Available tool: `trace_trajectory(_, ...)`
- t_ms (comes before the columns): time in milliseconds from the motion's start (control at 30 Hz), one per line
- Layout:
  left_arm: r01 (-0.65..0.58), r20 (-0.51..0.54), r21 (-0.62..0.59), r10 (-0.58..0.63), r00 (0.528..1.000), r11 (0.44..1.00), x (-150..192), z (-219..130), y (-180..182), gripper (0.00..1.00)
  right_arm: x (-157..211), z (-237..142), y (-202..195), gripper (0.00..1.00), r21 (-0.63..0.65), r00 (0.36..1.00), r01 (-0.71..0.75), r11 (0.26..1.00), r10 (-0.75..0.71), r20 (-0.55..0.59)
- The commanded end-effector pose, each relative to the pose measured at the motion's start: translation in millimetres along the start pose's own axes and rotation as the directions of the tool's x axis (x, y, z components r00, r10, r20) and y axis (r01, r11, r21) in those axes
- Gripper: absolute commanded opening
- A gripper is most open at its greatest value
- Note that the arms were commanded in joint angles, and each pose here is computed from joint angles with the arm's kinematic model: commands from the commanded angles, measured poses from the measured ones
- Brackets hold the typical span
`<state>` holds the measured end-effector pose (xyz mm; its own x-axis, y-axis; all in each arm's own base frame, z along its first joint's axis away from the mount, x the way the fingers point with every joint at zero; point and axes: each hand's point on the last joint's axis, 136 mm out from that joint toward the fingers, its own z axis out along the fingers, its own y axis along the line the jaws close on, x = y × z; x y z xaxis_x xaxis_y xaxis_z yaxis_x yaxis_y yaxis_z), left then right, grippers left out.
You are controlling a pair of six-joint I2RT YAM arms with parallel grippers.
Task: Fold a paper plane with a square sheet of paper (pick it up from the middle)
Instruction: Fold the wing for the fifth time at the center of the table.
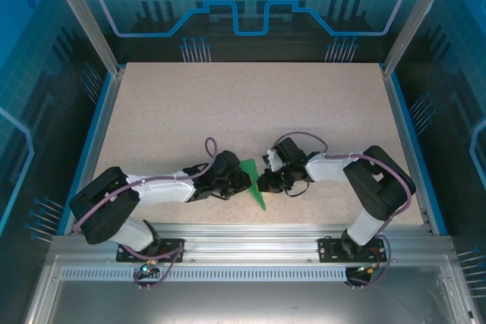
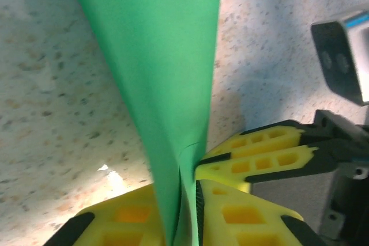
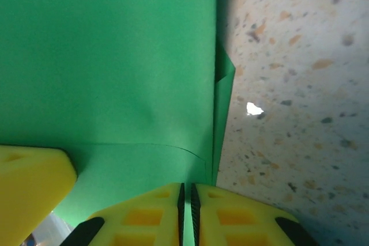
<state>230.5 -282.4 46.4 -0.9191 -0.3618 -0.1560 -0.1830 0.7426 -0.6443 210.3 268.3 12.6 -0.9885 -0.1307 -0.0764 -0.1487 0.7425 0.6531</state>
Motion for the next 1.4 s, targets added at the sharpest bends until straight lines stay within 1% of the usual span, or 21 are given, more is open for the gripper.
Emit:
trace_trajectory(0, -0.026, -0.019, -0.032, 0.025, 1.000, 0.999, -4.0, 0.5, -4.8, 0.11, -8.1, -11.8, -8.9, 0.16, 0.051, 0.998, -0.010, 0.999, 0.006, 0.070)
trace_trajectory(33, -0.019, -0.026, -0.047, 0.018, 1.000, 0.999, -4.7, 0.9, -3.5, 0.09, -8.6, -14.1, -9.0, 0.17, 0.057, 0.997, -0.004, 0.998, -0.001, 0.079)
trace_trajectory(133, 0.000, -0.052, -0.071, -0.004, 0.999, 0.998, -6.6, 2.0, 0.4, 0.07, -10.1, -21.4, -6.8, 0.18, 0.071, 0.995, 0.021, 0.997, -0.028, 0.100)
trace_trajectory(367, 0.002, -0.089, -0.094, -0.011, 0.996, 0.996, -8.4, 3.1, -0.2, 0.06, -7.8, -42.9, -10.3, 0.23, 0.125, 0.978, 0.065, 0.990, -0.088, 0.187)
trace_trajectory(433, 0.000, -0.097, -0.091, -0.009, 0.995, 0.996, -8.3, 3.2, -3.6, 0.05, -6.0, -49.9, -4.3, 0.30, 0.130, 0.965, 0.116, 0.985, -0.142, 0.220)
trace_trajectory(500, -0.001, -0.104, -0.088, -0.009, 0.995, 0.996, -8.3, 2.9, -6.7, 0.05, -2.5, -55.8, 2.4, 0.37, 0.168, 0.945, 0.179, 0.969, -0.217, 0.245)
trace_trajectory(600, 0.004, -0.110, -0.081, -0.013, 0.994, 0.997, -8.4, 2.3, -11.1, 0.05, 2.9, -57.1, 9.6, 0.42, 0.229, 0.912, 0.257, 0.939, -0.314, 0.264)
trace_trajectory(733, 0.013, -0.123, -0.083, -0.023, 0.992, 0.996, -8.7, 2.3, -15.4, 0.05, 7.8, -49.0, 22.7, 0.42, 0.274, 0.864, 0.347, 0.897, -0.420, 0.279)
trace_trajectory(833, 0.014, -0.131, -0.099, -0.027, 0.991, 0.995, -7.7, 3.4, -13.8, 0.04, 7.9, -40.8, 22.6, 0.42, 0.331, 0.831, 0.375, 0.866, -0.473, 0.294)
trace_trajectory(967, 0.020, -0.134, -0.104, -0.034, 0.990, 0.994, -7.4, 4.1, -13.0, 0.03, 9.2, -34.9, 29.5, 0.42, 0.361, 0.761, 0.437, 0.824, -0.552, 0.341)
trace_trajectory(1000, 0.020, -0.134, -0.103, -0.034, 0.990, 0.994, -7.3, 3.9, -13.5, 0.03, 10.7, -33.7, 31.9, 0.42, 0.370, 0.744, 0.458, 0.809, -0.576, 0.338)
trace_trajectory(1267, 0.018, -0.136, -0.098, -0.031, 0.990, 0.995, -8.1, 3.5, -17.4, 0.04, 17.2, -20.5, 39.0, 0.44, 0.393, 0.710, 0.524, 0.755, -0.643, 0.288)
trace_trajectory(1367, 0.018, -0.137, -0.096, -0.031, 0.990, 0.995, -8.2, 3.5, -18.3, 0.04, 17.8, -14.0, 37.7, 0.45, 0.414, 0.707, 0.532, 0.739, -0.656, 0.263)
